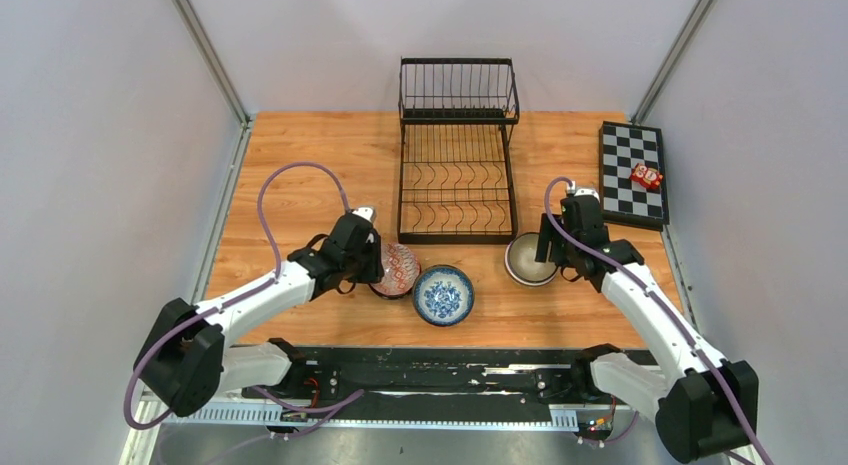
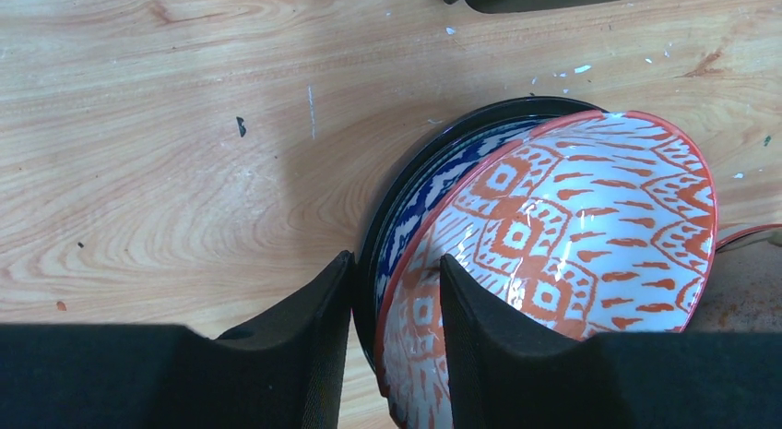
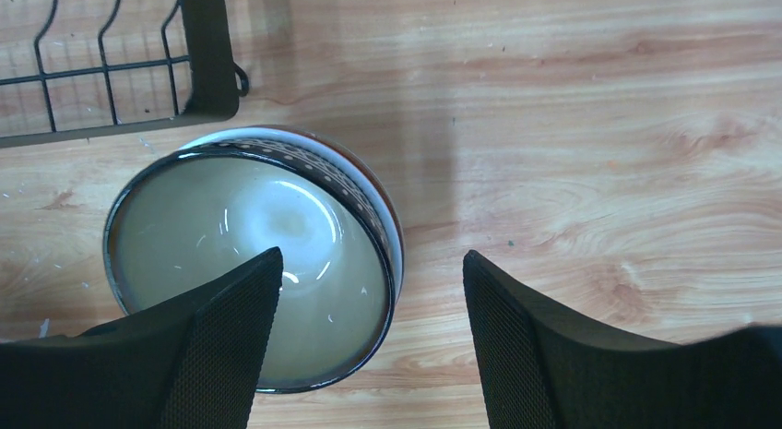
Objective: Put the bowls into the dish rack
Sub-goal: Move the bowl to the center of the board.
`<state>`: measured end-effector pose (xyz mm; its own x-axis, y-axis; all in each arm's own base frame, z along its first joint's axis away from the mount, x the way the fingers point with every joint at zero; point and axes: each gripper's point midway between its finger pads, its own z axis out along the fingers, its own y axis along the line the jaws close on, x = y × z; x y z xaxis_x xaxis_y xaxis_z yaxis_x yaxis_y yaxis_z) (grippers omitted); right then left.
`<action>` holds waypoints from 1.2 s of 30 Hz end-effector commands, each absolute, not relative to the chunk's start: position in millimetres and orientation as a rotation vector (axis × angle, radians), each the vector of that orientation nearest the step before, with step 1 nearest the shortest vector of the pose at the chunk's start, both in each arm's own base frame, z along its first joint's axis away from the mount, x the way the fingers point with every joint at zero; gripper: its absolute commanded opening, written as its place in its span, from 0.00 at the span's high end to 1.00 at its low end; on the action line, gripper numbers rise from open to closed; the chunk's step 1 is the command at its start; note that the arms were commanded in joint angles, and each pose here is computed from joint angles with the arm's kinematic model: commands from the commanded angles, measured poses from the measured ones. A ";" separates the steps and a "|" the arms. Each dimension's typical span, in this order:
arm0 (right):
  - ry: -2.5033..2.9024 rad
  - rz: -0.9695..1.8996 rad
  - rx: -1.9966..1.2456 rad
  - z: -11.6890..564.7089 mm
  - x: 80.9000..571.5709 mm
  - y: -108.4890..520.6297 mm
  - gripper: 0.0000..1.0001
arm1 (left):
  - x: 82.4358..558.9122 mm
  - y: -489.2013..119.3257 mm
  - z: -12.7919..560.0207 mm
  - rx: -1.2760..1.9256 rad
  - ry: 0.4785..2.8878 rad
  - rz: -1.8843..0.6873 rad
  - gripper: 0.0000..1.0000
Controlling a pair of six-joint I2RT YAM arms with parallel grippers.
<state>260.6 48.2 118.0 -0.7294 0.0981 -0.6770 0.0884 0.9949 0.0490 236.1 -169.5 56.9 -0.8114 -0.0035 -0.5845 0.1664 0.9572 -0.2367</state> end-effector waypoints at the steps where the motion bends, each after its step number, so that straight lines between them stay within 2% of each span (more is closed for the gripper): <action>1: 2.414 0.098 0.197 101.7 261.2 52.8 0.26 | 207.0 -164.0 34.9 0.166 2.588 -0.364 0.78; 4: 2.439 0.122 0.215 90.5 256.9 55.1 0.27 | 205.0 -162.8 37.0 0.150 2.586 -0.370 0.81; 13: 2.486 0.153 0.241 64.7 238.9 56.8 0.30 | 201.8 -157.1 49.2 0.101 2.553 -0.375 0.82; 21: 2.543 0.286 0.205 50.2 228.6 75.7 0.39 | 193.2 -152.6 47.3 0.077 2.564 -0.383 0.83; 29: 2.590 0.385 0.126 46.1 216.3 89.4 0.56 | 189.6 -147.4 55.8 0.051 2.541 -0.386 0.83; 36: 2.632 0.429 0.023 46.8 204.0 104.3 0.60 | 186.1 -147.7 59.3 0.034 2.537 -0.410 0.83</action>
<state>233.9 92.2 61.3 -0.8226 0.1684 -0.5431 0.0016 0.9558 0.2940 201.4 -149.8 65.9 -0.8162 -0.0828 -0.5719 0.1022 0.9534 -0.2838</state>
